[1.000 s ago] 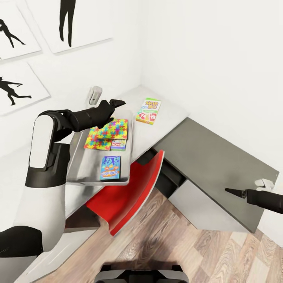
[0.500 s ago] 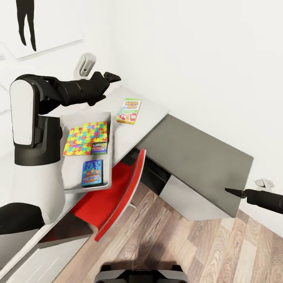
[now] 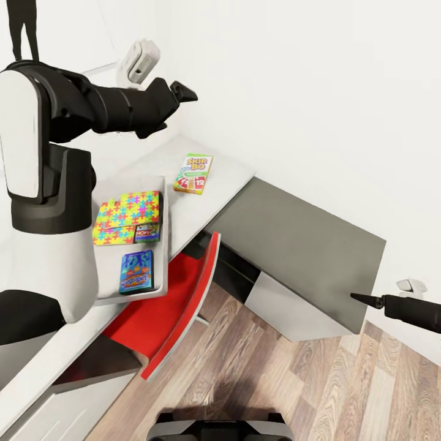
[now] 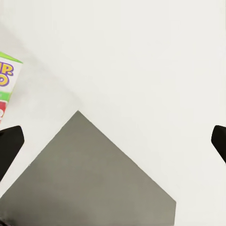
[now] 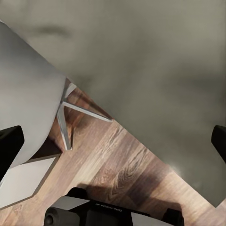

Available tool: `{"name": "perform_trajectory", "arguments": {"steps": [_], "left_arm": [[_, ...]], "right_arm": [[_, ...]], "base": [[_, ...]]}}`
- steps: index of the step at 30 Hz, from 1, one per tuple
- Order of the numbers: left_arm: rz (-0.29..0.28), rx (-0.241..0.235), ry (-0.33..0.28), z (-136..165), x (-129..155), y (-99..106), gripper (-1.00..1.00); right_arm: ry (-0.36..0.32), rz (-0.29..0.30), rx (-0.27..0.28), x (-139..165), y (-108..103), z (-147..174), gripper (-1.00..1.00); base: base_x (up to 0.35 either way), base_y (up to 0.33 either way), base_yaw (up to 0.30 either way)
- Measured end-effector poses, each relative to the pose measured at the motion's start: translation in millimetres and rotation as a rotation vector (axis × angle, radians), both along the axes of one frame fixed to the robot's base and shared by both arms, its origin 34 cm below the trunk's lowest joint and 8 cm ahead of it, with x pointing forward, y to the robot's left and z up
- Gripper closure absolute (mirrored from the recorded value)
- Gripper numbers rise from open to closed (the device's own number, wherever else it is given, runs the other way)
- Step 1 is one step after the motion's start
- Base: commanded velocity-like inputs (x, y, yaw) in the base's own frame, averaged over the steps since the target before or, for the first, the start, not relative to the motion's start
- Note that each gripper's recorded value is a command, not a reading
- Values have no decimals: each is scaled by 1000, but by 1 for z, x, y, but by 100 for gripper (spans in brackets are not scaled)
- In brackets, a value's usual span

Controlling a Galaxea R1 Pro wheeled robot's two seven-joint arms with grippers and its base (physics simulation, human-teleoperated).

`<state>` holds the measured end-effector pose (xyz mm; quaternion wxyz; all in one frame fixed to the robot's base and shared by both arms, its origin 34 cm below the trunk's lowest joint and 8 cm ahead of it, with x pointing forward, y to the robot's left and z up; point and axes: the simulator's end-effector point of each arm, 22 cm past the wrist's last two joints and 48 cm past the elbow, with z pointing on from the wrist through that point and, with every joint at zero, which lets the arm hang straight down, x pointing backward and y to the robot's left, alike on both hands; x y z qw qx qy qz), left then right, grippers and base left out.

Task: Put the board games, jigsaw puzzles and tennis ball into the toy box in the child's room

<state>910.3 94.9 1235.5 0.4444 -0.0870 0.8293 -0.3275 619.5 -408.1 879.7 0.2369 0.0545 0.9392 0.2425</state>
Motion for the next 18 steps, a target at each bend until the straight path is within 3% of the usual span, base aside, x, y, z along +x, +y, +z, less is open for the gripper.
{"name": "perform_trajectory", "arguments": {"steps": [6,10,18], "left_arm": [[12,72,21,-8,2,-1,-100],[19,157,70,-32,3,-6,-100],[10,256,146,-72,1,-14,-100]], "right_arm": [[0,0,0,0,0,0,-100],[0,0,0,0,0,0,-100],[-1,1,0,0,0,0,-100]], "base": [[0,0,-9],[0,0,-4],[0,0,-1]]}}
